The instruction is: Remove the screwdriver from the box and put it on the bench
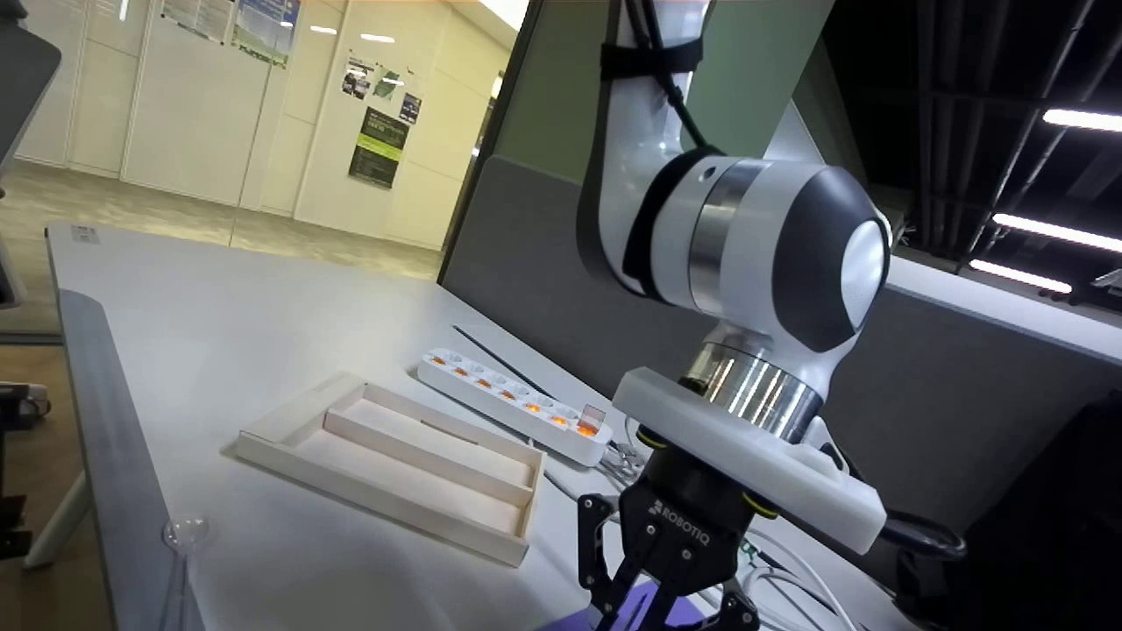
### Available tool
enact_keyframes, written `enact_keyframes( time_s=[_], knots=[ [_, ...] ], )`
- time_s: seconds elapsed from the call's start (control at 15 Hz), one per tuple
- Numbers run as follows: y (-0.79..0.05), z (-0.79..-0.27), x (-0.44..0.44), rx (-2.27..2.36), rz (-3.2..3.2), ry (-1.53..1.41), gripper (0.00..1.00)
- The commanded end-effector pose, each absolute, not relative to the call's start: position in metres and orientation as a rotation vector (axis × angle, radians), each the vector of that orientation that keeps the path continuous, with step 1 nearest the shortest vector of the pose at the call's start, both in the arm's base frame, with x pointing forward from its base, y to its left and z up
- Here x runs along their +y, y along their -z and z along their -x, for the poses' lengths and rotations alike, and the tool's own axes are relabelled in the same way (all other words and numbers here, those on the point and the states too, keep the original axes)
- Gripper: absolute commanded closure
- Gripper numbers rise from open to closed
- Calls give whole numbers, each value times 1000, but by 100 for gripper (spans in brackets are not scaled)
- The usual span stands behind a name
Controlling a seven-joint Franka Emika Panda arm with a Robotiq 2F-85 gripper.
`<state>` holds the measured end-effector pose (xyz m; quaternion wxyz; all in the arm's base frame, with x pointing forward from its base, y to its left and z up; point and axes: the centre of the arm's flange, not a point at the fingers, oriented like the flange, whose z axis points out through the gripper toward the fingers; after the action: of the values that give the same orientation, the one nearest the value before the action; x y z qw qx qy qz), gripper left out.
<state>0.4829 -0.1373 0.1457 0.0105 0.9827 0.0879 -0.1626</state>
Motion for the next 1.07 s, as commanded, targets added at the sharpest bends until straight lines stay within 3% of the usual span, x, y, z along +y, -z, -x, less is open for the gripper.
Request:
enact_keyframes(
  time_s=[0.0, 0.6, 0.67, 0.8, 1.0],
  knots=[
    [-132, -494, -149, 190, -3052, 505, 96],
    [-114, -510, -153, 175, -3067, 513, 96],
    [-113, -511, -153, 180, -3067, 516, 58],
    [-115, -512, -152, 173, -3074, 508, 53],
    [-123, -512, -148, 184, -3093, 503, 31]
  ],
)
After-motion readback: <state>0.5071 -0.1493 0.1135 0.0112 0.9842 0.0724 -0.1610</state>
